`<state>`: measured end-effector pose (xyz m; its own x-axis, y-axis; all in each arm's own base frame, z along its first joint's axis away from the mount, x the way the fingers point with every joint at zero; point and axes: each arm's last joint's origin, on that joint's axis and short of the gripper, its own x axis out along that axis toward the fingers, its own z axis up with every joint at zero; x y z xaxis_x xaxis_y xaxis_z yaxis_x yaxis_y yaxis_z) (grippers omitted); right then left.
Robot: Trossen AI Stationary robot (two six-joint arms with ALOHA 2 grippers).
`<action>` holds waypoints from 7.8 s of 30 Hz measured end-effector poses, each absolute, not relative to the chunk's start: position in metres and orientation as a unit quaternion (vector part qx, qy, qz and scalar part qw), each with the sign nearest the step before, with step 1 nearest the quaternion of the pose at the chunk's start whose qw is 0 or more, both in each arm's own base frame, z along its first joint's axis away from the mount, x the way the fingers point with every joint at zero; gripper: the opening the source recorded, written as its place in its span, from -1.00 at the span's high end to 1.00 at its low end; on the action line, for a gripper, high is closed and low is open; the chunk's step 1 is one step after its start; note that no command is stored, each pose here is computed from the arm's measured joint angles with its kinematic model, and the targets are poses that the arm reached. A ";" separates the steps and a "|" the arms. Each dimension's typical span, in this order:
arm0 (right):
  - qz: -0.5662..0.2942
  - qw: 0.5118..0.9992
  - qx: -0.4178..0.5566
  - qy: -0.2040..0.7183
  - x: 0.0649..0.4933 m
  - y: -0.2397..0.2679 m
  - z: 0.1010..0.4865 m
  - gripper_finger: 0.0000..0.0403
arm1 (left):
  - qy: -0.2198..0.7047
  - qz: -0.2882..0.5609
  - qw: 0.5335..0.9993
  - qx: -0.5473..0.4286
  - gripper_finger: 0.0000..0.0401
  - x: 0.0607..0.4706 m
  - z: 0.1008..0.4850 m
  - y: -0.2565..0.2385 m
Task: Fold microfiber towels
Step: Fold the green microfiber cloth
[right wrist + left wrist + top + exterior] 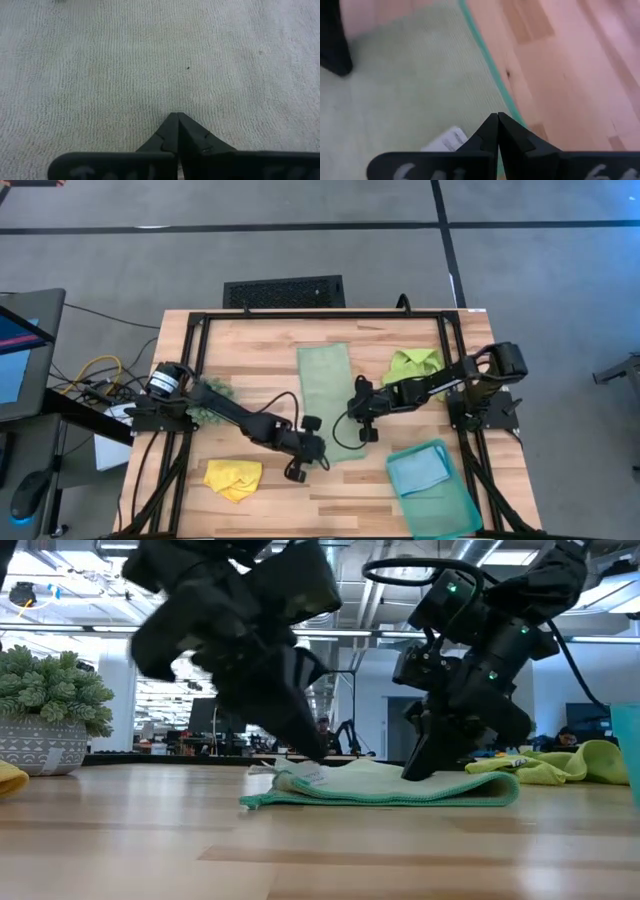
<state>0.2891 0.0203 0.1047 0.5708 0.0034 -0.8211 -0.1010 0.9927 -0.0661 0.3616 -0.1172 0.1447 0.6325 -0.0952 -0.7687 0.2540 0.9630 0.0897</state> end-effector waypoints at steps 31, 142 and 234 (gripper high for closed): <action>0.030 0.879 -0.044 0.473 0.283 0.018 0.112 0.86 | 0.357 -0.063 0.930 0.067 1.00 0.354 0.139 -0.123; 0.252 0.882 -0.115 0.381 0.310 0.064 0.213 0.97 | 0.371 0.074 0.906 0.188 1.00 0.360 0.116 -0.116; 0.216 0.872 0.018 0.439 0.371 -0.102 0.175 -0.01 | 0.239 0.246 0.938 0.058 1.00 0.299 0.107 -0.064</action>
